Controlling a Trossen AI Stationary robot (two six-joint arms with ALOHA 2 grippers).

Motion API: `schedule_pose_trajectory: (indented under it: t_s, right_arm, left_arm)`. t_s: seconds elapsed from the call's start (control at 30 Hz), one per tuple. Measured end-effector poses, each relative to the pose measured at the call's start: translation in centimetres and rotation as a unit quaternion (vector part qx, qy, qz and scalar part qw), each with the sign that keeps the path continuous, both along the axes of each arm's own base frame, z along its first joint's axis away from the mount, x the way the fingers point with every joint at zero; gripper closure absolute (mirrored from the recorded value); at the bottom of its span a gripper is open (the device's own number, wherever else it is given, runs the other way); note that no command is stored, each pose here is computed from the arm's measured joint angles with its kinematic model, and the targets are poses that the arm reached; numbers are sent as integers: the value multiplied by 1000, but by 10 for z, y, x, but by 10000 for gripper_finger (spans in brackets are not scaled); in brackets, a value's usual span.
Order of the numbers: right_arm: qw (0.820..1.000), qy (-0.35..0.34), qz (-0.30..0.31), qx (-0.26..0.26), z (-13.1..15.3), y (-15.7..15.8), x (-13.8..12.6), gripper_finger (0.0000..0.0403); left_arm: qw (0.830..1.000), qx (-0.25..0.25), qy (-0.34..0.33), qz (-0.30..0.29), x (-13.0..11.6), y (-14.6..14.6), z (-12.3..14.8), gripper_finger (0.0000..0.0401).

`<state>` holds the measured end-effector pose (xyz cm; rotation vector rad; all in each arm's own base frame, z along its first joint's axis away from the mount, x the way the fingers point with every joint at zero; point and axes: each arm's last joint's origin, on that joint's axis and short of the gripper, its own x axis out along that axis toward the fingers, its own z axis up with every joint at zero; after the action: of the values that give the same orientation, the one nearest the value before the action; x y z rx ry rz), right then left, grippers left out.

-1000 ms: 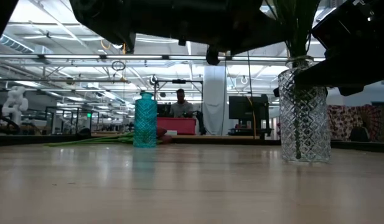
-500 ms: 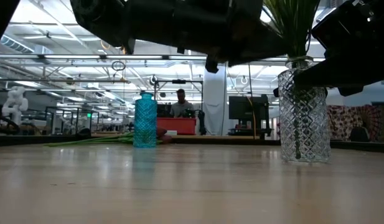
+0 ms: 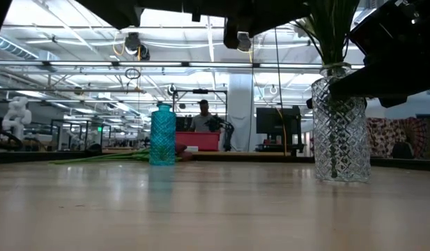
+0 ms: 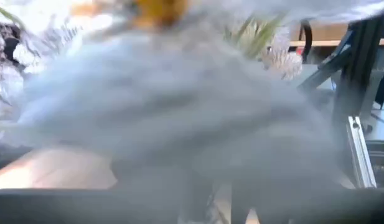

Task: Sort flowers into vase by color
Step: Adjust the white flowers into the transparent vase

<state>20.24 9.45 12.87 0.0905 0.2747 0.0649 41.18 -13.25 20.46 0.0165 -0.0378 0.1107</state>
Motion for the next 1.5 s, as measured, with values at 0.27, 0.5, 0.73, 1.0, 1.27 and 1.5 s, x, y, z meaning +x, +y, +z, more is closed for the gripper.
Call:
schedule_pose_trajectory:
  t_s: [0.27,0.5,0.73,1.0,1.27,1.5]
  right_arm:
    - [1000,0,0,0,0,0,0,158]
    - [1000,0,0,-1,0,0,0,158]
    - [1000,-1,3,-12,0,0,0,158]
    - [1000,-1,4,-15,0,0,0,158]
    - [1000,-1,5,-24,0,0,0,158]
    - [1000,-2,6,-30,0,0,0,158]
  left_arm:
    - [1000,-23,4,3,4,11,-2,261]
    - [1000,1,7,-7,3,7,-2,384]
    - [1000,6,25,-9,2,6,-5,389]
    - [999,3,40,-12,2,6,-8,394]
    - [998,8,64,-12,3,6,-16,353]
    - [998,8,60,19,3,7,-15,233]
